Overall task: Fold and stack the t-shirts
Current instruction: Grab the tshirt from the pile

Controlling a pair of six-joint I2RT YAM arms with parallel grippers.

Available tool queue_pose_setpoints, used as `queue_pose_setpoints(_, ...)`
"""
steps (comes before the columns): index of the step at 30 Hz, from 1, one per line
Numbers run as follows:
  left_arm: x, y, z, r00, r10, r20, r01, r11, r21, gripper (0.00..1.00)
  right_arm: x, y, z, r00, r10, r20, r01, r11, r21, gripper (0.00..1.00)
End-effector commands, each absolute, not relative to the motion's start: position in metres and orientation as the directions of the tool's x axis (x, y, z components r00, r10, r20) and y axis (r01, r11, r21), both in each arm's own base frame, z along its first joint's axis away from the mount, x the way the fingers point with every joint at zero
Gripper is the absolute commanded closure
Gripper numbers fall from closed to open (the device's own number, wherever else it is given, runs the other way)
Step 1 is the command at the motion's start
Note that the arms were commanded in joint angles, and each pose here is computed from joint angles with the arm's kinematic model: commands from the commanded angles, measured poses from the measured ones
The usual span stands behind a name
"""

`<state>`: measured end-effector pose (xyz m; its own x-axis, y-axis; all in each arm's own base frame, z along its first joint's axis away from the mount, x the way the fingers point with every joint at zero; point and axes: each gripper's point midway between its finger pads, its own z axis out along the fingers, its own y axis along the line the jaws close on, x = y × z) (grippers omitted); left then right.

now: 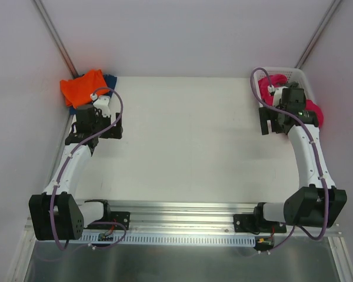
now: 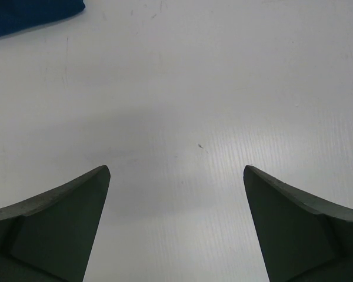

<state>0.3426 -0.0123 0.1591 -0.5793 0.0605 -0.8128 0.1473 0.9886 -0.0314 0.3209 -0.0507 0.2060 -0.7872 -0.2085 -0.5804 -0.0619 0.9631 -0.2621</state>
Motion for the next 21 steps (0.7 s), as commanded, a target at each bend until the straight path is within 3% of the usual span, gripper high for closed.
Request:
queue_pose_setpoints(1, 0.346, -0.010, 0.173, -0.532, 0.030, -0.846, 0.126, 0.991, -0.045, 0.01, 0.328, -0.070, 0.227, -0.777, -0.200, -0.597, 0.015, 0.942, -0.336, 0.04)
queue_pose_setpoints(7, 0.354, -0.013, 0.178, -0.524, 0.015, -0.851, 0.133, 0.989, -0.065, 0.01, 0.336, -0.106, 0.214, -0.829, -0.207, -0.520, 0.086, 0.871, -0.483, 0.04)
queue_pose_setpoints(11, 0.362, -0.012, 0.185, -0.509, 0.020, -0.860, 0.136, 0.989, -0.058, 0.01, 0.345, -0.126, 0.221, -0.823, -0.162, -0.545, 0.179, 0.836, -0.519, 0.04)
queue_pose_setpoints(14, 0.366, -0.009, 0.184, -0.512, 0.024, -0.859, 0.125, 0.991, -0.047, 0.01, 0.355, -0.131, 0.223, -0.817, -0.193, -0.544, 0.167, 0.823, -0.543, 0.04)
queue_pose_setpoints(16, 0.367, -0.007, 0.185, -0.512, 0.027, -0.859, 0.119, 0.992, -0.040, 0.01, 0.358, -0.125, 0.211, -0.831, -0.275, -0.484, 0.042, 0.836, -0.547, 0.04)
queue_pose_setpoints(19, 0.370, -0.006, 0.186, -0.512, 0.036, -0.858, 0.122, 0.992, -0.032, 0.01, 0.368, -0.115, 0.214, -0.814, -0.233, -0.531, 0.050, 0.885, -0.464, 0.04)
queue_pose_setpoints(21, 0.372, -0.006, 0.188, -0.508, 0.038, -0.860, 0.122, 0.992, -0.029, 0.01, 0.385, -0.109, 0.243, -0.758, -0.196, -0.622, 0.095, 0.910, -0.403, 0.04)
